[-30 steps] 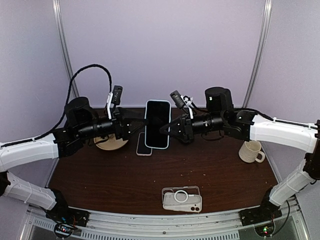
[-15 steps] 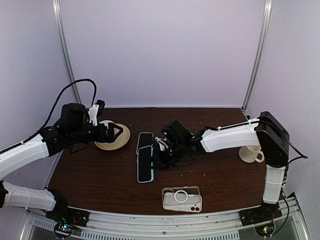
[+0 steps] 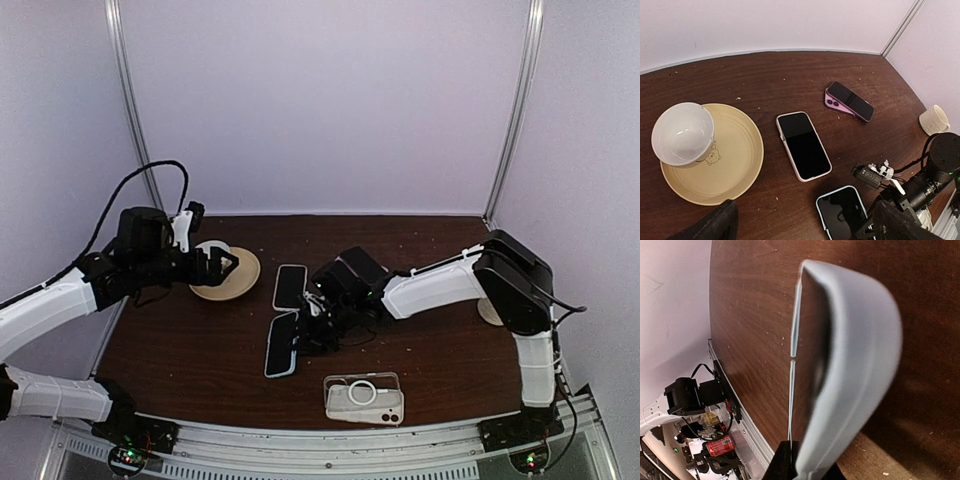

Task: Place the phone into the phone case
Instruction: Place the phone with the phone case at the center of the board.

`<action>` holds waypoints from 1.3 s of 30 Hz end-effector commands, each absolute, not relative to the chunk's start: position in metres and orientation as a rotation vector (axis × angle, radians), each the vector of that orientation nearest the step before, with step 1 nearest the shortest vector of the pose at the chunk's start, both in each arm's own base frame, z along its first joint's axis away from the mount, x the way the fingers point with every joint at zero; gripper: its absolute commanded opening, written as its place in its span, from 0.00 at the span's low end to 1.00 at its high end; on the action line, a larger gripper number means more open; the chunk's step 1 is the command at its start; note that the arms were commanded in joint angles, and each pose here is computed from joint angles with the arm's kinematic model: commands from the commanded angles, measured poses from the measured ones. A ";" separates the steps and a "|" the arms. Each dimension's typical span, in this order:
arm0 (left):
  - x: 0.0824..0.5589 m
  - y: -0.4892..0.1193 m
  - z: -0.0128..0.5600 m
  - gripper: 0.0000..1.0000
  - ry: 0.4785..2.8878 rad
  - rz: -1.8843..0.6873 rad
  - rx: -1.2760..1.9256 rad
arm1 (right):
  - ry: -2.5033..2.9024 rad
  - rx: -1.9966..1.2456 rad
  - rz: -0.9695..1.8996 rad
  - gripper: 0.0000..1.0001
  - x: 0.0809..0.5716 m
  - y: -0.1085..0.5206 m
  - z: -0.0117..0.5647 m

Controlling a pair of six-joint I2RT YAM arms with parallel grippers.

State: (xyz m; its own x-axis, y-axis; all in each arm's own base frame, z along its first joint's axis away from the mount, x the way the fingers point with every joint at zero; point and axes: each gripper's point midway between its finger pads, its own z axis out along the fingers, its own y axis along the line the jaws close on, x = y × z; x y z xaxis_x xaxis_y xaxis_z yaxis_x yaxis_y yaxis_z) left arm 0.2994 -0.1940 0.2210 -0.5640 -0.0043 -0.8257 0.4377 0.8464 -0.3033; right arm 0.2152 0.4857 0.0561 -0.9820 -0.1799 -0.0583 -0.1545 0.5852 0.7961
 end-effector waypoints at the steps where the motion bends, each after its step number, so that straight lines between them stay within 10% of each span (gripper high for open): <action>1: 0.298 -0.194 0.226 0.98 2.067 -0.637 0.329 | -2.800 0.339 -1.313 0.25 0.213 0.481 0.046; 16: 0.300 -0.193 0.222 0.97 2.085 -0.659 0.319 | -3.129 0.549 -0.601 0.61 0.224 0.423 0.028; 39: 0.302 -0.191 0.222 0.98 2.079 -0.681 0.308 | -3.115 0.650 -0.754 0.37 0.217 0.475 0.036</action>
State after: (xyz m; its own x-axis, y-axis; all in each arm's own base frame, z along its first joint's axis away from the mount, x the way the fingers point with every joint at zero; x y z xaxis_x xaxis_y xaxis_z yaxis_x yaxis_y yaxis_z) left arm 0.2986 -0.1902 0.2154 -0.5867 -0.0154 -0.8096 0.4456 0.8287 -0.3386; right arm 0.2171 0.4646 0.0318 -0.9227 -0.3418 -0.1784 -0.3855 0.8255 0.4122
